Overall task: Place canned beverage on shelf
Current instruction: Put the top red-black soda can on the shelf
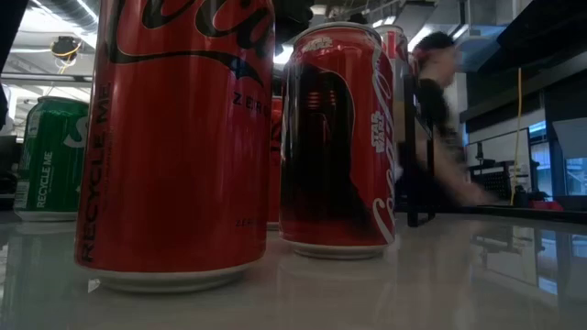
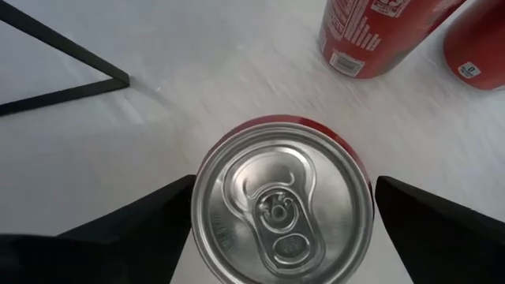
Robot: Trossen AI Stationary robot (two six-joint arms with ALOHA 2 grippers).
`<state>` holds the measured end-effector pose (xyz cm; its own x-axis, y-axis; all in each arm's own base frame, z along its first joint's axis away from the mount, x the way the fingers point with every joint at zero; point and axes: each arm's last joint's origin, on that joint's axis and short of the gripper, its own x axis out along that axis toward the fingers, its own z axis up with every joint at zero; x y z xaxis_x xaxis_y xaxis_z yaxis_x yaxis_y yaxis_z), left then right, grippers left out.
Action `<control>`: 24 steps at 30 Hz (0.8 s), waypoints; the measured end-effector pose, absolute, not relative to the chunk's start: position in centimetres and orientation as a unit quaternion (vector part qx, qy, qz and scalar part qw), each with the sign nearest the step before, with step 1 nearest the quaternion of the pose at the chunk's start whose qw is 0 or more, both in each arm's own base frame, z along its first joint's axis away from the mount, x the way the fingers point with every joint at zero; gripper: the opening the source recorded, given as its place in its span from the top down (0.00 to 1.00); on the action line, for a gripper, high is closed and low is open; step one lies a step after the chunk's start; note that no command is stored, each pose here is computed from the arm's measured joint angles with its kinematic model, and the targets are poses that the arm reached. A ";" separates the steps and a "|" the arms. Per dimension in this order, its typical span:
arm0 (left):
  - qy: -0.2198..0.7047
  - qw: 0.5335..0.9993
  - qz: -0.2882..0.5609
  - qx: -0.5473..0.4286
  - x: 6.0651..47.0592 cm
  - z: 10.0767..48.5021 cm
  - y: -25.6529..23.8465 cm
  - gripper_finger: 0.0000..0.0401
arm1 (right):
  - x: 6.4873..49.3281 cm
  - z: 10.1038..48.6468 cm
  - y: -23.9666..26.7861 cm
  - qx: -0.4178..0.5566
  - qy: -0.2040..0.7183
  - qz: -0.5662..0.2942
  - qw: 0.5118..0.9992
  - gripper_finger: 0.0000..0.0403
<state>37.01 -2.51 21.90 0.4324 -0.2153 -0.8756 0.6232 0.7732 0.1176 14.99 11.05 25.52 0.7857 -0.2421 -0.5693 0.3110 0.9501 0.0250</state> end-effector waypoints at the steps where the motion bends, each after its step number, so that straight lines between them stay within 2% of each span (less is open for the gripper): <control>1: 0.466 0.817 -0.257 0.219 37.0 21.9 -2.6 0.07 | 15.0 25.5 11.1 0.059 0.293 -0.147 0.943 0.05; 7: 0.463 0.821 -0.256 0.216 36.8 22.3 -3.3 0.07 | 15.0 25.5 11.1 0.059 0.293 -0.147 0.943 0.05; 16: 0.470 0.836 -0.190 0.210 36.6 23.2 -3.1 0.07 | 15.0 25.5 11.0 0.058 0.293 -0.147 0.943 0.05; 24: 0.452 0.863 -0.157 0.161 36.7 24.2 -3.1 0.07 | 15.0 25.5 11.0 0.058 0.294 -0.147 0.943 0.05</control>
